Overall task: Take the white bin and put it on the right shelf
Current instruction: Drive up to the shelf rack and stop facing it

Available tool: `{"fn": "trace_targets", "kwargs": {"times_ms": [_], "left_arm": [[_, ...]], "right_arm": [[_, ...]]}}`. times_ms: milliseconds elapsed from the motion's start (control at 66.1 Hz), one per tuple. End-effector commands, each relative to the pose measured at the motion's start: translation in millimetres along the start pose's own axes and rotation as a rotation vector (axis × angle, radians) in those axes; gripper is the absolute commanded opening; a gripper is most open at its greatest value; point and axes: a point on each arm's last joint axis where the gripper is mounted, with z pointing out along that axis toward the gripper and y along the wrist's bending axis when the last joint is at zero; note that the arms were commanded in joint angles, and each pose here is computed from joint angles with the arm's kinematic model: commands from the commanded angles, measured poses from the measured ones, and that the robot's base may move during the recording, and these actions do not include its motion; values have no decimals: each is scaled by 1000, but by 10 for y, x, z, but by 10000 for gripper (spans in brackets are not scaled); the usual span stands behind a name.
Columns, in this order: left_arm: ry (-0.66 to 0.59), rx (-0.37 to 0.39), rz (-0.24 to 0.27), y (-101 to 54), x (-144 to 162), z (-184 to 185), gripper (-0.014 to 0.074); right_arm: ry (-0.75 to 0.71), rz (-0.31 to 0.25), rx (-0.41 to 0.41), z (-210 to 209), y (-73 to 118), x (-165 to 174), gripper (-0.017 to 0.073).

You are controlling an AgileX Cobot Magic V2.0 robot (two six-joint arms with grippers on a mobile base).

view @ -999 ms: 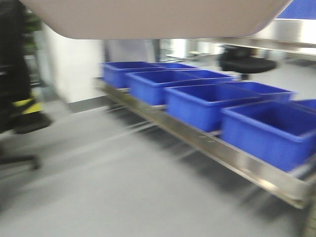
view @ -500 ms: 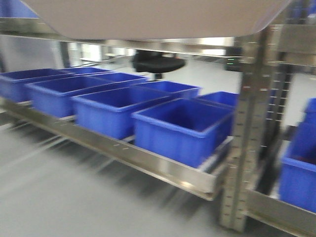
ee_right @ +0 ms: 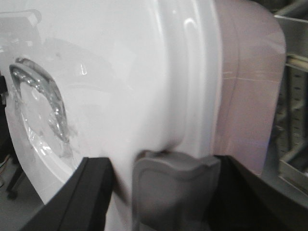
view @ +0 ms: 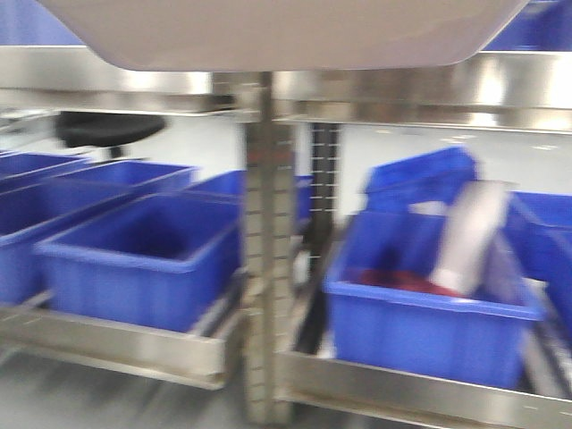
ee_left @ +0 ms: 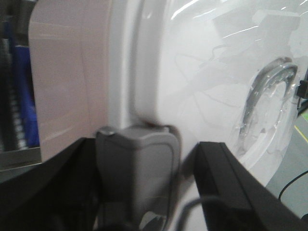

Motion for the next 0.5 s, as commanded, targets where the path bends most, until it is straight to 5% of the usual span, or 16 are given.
{"fn": "trace_targets", "kwargs": {"times_ms": [0,484], "left_arm": [[-104,237,-37,-343,-155,-73,262],[-104,237,-37,-343,-155,-73,262]], "right_arm": [[-34,14,-277,-94,376,-85,449],[-34,14,-277,-94,376,-85,449]]}}
